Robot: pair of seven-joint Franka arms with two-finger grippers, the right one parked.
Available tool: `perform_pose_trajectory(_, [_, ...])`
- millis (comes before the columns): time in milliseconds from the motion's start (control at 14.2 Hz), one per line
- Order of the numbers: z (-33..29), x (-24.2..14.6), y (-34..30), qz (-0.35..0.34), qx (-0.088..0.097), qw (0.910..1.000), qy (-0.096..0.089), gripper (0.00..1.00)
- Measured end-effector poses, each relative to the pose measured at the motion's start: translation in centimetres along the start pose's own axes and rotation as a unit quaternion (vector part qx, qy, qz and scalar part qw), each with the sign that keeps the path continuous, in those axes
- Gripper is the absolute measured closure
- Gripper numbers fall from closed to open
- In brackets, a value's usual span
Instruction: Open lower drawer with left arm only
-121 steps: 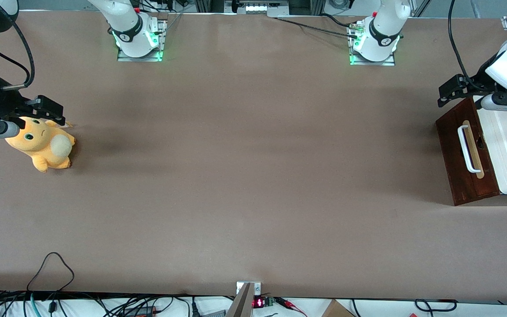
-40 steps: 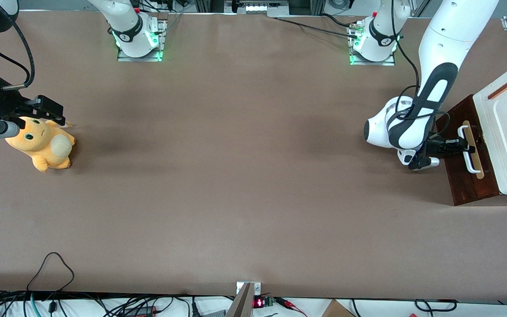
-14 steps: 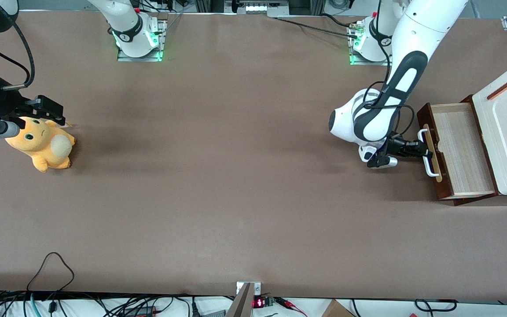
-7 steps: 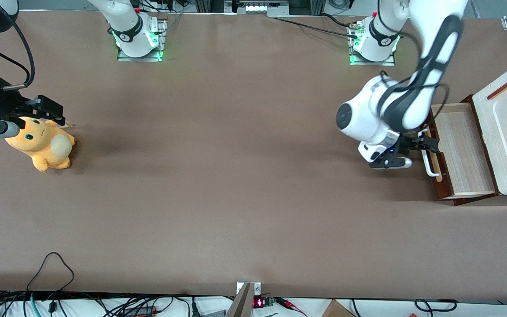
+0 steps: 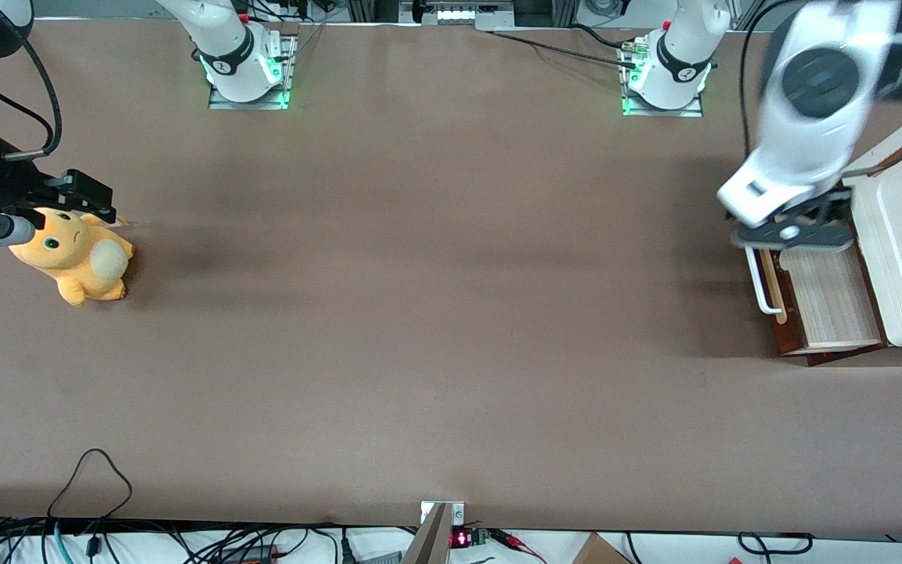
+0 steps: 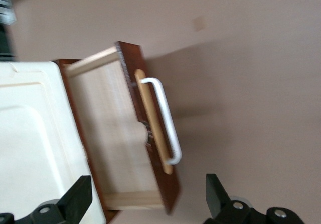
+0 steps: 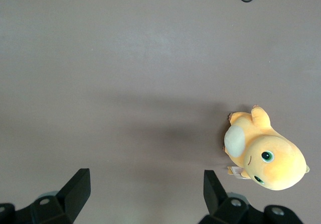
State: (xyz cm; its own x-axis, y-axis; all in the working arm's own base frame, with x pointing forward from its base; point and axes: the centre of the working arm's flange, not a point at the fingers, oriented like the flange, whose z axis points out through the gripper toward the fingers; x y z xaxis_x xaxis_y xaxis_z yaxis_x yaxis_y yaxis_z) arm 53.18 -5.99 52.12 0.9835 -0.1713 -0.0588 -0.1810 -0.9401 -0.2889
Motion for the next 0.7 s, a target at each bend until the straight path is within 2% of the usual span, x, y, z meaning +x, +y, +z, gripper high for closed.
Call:
perform_pose_trajectory(70, [-0.9, -0.8, -1.9, -0.008, -0.043, 0.9990, 0.008, 0.00])
perform_pose_trajectory(141, [-1.3, -1.5, -3.8, -0.012, -0.077, 0.9968, 0.017, 0.00])
perform_pose_trajectory(211, [-1.5, -2.1, -5.3, -0.010, -0.100, 0.9947, 0.024, 0.00])
perform_pose_trajectory(352, [-1.9, -2.6, -6.7, -0.006, -0.117, 0.9927, 0.028, 0.00])
perform_pose_trajectory(562, [-3.3, -2.6, -6.5, -0.001, -0.121, 0.9922, 0.030, 0.00])
perform_pose_trajectory(703, [-3.7, -2.5, -6.1, -0.006, -0.148, 0.9883, 0.036, 0.00])
